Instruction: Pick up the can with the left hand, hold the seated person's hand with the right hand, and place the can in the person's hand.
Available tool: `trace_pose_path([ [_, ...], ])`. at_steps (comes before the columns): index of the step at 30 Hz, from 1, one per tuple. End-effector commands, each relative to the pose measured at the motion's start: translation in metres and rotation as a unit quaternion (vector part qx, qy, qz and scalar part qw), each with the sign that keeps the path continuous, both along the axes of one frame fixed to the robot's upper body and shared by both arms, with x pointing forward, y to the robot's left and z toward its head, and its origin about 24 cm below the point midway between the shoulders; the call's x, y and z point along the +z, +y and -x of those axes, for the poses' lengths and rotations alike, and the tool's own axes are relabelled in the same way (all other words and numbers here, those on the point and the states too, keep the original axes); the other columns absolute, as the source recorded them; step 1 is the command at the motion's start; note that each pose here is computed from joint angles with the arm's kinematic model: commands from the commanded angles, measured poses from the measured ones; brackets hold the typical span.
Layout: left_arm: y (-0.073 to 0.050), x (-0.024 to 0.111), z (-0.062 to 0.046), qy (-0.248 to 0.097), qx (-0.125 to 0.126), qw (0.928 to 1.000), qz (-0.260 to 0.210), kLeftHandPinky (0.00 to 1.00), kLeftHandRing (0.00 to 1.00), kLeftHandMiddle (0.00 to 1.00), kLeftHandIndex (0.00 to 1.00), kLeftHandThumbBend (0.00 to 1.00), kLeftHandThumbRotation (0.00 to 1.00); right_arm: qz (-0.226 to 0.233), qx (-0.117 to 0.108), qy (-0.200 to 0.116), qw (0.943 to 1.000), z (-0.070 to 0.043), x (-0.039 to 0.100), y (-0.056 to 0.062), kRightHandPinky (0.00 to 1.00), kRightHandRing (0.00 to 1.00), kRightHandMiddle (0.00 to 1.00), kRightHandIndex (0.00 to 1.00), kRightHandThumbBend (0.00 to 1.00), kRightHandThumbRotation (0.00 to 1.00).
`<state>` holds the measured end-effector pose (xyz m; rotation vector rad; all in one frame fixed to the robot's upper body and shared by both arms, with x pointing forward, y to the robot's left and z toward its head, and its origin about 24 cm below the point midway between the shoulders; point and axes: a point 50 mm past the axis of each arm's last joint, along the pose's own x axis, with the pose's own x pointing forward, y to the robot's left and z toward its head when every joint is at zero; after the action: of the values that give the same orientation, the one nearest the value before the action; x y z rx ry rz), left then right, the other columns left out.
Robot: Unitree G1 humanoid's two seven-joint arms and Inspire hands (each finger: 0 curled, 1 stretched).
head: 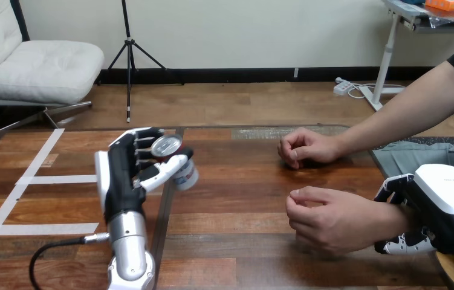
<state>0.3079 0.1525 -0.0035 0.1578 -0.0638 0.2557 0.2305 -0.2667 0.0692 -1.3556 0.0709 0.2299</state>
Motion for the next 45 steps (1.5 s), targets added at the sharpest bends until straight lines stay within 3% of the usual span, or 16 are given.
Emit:
trace_pose_path([
  [1, -0.012, 0.04, -0.018, -0.095, -0.033, 0.9949, 0.004, 0.45, 0.51, 0.54, 0.54, 0.65, 0.0, -0.016, 0.008, -0.05, 0.9986, -0.014, 0.019, 0.007, 0.42, 0.47, 0.54, 0.55, 0.67, 0.0],
  [15, -0.024, 0.042, -0.014, -0.108, -0.067, 0.9919, 0.003, 0.45, 0.51, 0.54, 0.54, 0.67, 0.0, -0.014, 0.01, -0.053, 0.9984, -0.015, 0.017, 0.007, 0.41, 0.46, 0.52, 0.55, 0.7, 0.0],
  [34, -0.052, 0.043, -0.002, -0.118, -0.14, 0.9827, 0.03, 0.45, 0.51, 0.54, 0.54, 0.65, 0.0, -0.013, 0.024, -0.056, 0.9981, -0.017, 0.013, 0.009, 0.4, 0.44, 0.51, 0.54, 0.69, 0.0],
  [45, -0.066, 0.045, 0.004, -0.124, -0.164, 0.9782, 0.03, 0.42, 0.5, 0.54, 0.53, 0.66, 0.0, -0.016, 0.03, -0.06, 0.9976, -0.017, 0.01, 0.009, 0.39, 0.45, 0.52, 0.53, 0.67, 0.0],
])
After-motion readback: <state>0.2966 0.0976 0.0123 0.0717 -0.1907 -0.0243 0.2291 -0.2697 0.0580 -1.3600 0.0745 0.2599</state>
